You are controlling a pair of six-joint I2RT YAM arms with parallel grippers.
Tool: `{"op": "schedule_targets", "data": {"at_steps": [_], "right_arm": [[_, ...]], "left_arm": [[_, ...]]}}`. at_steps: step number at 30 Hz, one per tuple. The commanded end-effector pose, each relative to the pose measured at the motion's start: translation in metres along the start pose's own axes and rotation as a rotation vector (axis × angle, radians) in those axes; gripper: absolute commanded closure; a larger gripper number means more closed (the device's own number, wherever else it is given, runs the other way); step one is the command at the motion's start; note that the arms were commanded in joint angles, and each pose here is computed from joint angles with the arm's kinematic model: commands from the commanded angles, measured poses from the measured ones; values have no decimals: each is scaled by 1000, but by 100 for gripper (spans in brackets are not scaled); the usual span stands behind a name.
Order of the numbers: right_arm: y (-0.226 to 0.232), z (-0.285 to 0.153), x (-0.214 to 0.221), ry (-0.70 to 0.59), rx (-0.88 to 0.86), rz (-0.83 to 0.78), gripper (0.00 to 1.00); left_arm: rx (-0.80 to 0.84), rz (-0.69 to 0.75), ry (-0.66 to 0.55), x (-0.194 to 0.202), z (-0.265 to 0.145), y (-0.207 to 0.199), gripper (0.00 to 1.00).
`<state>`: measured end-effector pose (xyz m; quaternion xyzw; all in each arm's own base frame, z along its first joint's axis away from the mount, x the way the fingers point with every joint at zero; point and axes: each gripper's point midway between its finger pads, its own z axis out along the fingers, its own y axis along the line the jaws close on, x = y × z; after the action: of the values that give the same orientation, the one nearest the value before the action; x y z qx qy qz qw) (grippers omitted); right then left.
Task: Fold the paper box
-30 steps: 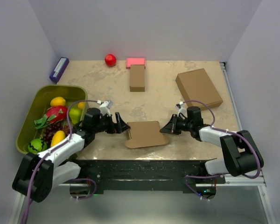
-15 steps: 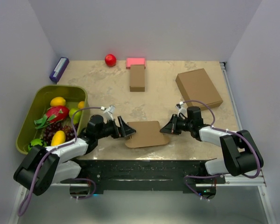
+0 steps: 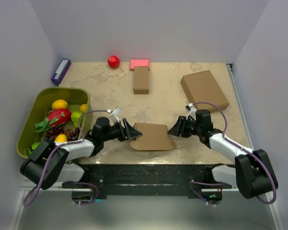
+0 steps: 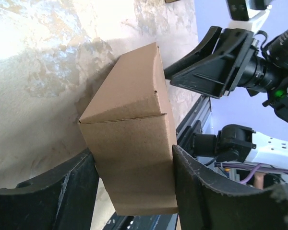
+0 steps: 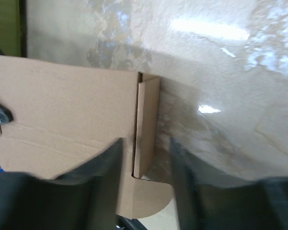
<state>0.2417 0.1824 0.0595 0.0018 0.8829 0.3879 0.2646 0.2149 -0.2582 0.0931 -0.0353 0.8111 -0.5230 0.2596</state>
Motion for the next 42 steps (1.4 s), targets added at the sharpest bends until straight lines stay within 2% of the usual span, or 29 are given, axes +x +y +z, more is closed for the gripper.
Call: {"op": "schedule_targets", "data": {"at_steps": [1, 2, 5, 9, 11, 15, 19, 21, 22, 23, 27, 36, 42], "right_arm": [[12, -25, -42, -155, 69, -145, 37], [21, -36, -46, -185, 69, -191, 30], [51, -62, -61, -287, 54, -333, 17], [99, -81, -60, -376, 18, -484, 14], [118, -83, -51, -391, -7, -533, 7], [147, -86, -36, -399, -51, -614, 2], [168, -76, -13, -359, -59, -714, 1], [173, -75, -12, -380, -19, -746, 1], [182, -69, 5, -345, -36, -802, 1], [183, -71, 1, -381, 14, -817, 1], [196, -60, 30, -356, 70, -980, 1], [191, -24, 73, -303, 211, -1228, 1], [169, -14, 74, -293, 359, -1302, 1]], "left_arm": [[123, 15, 26, -11, 7, -35, 67], [118, 8, 43, -10, 8, -35, 67], [124, -24, 72, -10, 8, -37, 70], [137, -91, 97, -11, 3, -40, 72], [139, -140, 103, -13, 1, -41, 72], [142, -234, 130, -7, -3, -41, 72], [161, -329, 157, 1, -9, -43, 72], [165, -360, 164, 2, -12, -42, 72], [160, -387, 165, 4, -14, -39, 72], [157, -402, 175, 6, -16, -37, 72], [151, -457, 190, 12, -22, -31, 72], [161, -499, 196, 10, -35, -29, 72], [165, -509, 204, 13, -40, -28, 72]]}}
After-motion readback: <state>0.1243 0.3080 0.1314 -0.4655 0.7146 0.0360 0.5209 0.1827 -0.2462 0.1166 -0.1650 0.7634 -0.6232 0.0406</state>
